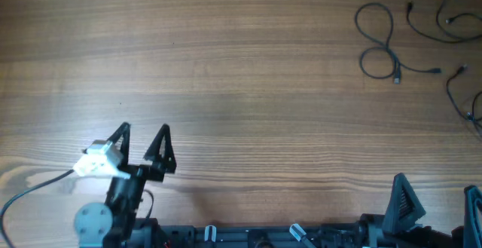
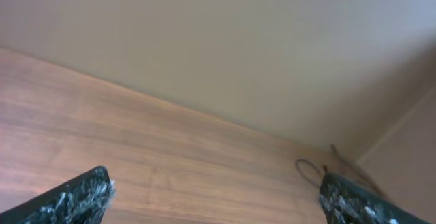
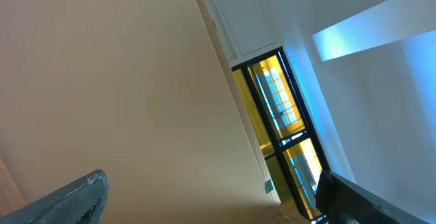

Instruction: Untangle cables

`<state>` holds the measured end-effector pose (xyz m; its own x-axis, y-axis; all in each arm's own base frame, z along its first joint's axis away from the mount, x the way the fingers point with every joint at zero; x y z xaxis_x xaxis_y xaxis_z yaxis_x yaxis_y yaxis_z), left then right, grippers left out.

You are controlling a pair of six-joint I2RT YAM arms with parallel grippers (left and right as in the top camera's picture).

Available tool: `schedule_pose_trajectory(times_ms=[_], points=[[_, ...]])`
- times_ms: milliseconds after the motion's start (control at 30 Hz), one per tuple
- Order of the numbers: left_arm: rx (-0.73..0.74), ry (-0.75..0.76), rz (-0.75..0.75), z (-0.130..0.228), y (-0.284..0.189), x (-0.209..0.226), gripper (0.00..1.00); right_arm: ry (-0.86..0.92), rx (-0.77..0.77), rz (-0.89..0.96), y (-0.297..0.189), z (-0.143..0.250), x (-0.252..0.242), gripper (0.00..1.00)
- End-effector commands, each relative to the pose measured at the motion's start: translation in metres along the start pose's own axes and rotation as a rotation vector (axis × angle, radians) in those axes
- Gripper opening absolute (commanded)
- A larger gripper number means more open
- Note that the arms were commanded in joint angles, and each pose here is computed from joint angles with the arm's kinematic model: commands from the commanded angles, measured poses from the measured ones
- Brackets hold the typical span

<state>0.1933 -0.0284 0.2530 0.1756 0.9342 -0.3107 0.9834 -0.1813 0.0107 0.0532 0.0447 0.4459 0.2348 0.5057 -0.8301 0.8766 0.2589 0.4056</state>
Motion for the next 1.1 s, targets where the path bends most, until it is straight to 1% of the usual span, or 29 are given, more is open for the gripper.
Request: schedule_pose_trajectory(times_ms=[0, 100, 333, 533, 667, 800, 967, 1067], points=[[-0.018, 0.014, -0.096, 0.022, 0.012, 0.025, 1.00, 0.011, -0.027, -0.001, -0.005, -0.005, 0.001, 1.00], [-0.039, 0.014, -0.180, 0.032, 0.016, 0.042, 1.00, 0.011, -0.028, -0.001, -0.005, -0.005, 0.001, 1.00], [-0.028, 0.014, -0.187, 0.053, 0.023, 0.051, 1.00, 0.011, -0.027, -0.001, -0.005, -0.005, 0.001, 1.00], [0.019, 0.011, -0.201, 0.079, 0.027, 0.060, 1.00, 0.010, -0.027, -0.001, -0.005, -0.005, 0.001, 1.00], [0.020, 0.016, -0.212, 0.079, 0.026, 0.062, 1.00, 0.011, -0.028, -0.001, -0.005, -0.005, 0.001, 1.00], [0.037, 0.122, -0.209, 0.080, 0.027, 0.062, 1.00, 0.007, -0.035, 0.009, -0.005, -0.006, -0.001, 1.00], [0.039, 0.126, -0.209, 0.081, 0.027, 0.062, 1.00, 0.009, -0.043, 0.021, -0.005, -0.008, -0.004, 1.00], [0.038, 0.126, -0.209, 0.081, 0.027, 0.062, 1.00, 0.128, -0.065, 0.047, -0.005, -0.013, -0.011, 1.00]])
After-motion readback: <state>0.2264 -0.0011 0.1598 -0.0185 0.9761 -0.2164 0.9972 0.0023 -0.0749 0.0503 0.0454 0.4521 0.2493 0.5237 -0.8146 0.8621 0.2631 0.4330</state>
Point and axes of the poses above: each gripper's point midway between its finger pads, its own y axis out along the fingers, its own x axis along the line the jaws close on, z = x × y, the point moved 2 cm from there along -y, back along the fingers, and after that the axes turned 8 degrees about y, right-handed, at the moved point
